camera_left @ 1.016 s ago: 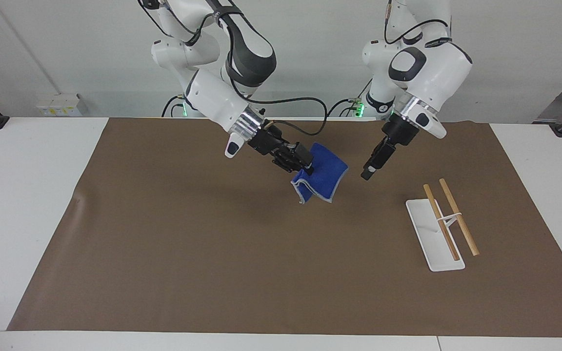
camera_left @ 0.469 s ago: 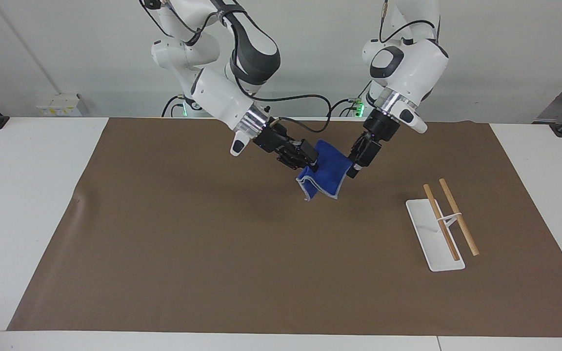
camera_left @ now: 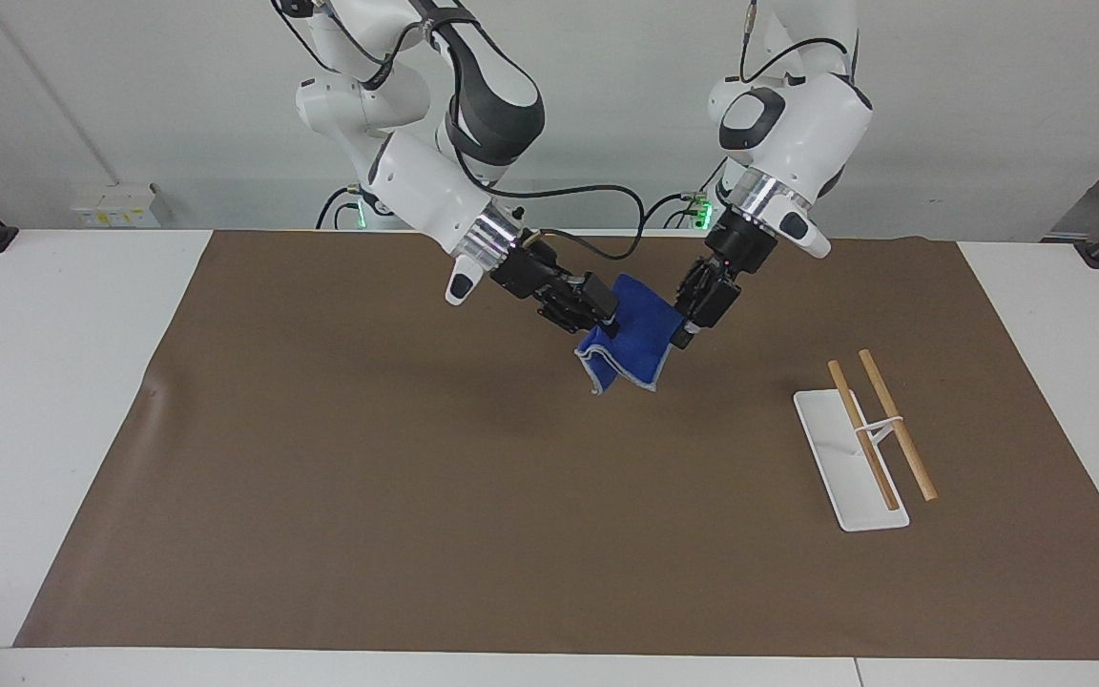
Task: Right arm passes towel to left arm to hang
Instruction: 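Grasp the towel with the left gripper while the right gripper holds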
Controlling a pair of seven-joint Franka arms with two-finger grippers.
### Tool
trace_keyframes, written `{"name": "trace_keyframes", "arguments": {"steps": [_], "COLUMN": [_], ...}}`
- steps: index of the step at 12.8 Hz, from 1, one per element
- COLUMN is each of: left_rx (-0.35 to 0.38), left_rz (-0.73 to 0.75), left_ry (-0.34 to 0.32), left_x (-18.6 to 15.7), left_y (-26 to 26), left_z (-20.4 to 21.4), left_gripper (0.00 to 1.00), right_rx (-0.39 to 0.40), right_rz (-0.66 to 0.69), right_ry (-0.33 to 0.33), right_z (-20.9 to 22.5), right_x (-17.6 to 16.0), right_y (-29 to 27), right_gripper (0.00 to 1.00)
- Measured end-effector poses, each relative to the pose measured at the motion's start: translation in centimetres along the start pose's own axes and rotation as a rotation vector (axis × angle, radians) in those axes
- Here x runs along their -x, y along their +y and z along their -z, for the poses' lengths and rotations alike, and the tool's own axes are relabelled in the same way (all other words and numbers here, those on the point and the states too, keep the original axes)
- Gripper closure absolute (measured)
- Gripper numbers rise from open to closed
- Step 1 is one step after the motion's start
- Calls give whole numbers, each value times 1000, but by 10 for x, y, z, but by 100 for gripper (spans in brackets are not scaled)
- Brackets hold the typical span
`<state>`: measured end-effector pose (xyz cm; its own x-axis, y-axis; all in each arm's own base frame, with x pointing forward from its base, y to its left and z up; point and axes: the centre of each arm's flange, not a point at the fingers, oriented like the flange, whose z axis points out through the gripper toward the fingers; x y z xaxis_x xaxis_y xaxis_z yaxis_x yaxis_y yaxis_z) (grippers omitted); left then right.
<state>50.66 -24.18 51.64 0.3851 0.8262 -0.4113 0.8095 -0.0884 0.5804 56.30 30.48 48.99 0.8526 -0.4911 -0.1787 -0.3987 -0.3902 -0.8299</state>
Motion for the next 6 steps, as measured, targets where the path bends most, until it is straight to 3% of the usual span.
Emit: {"name": "trace_keyframes", "arguments": {"steps": [1, 3, 6], "left_rx": [-2, -8, -13], "left_rz": [7, 13, 9], "left_ry": [-3, -10, -16], "left_x": [3, 9, 14], "left_y": [-1, -3, -4], "left_z": [-1, -3, -5], "left_gripper": [36, 59, 68], "right_rx": [0, 0, 0], "right_rz": [0, 0, 0], "right_ry": [0, 0, 0], "right_z": [0, 0, 0], "right_x": [0, 0, 0], "right_y": [0, 0, 0], "right_gripper": [88, 88, 88]}}
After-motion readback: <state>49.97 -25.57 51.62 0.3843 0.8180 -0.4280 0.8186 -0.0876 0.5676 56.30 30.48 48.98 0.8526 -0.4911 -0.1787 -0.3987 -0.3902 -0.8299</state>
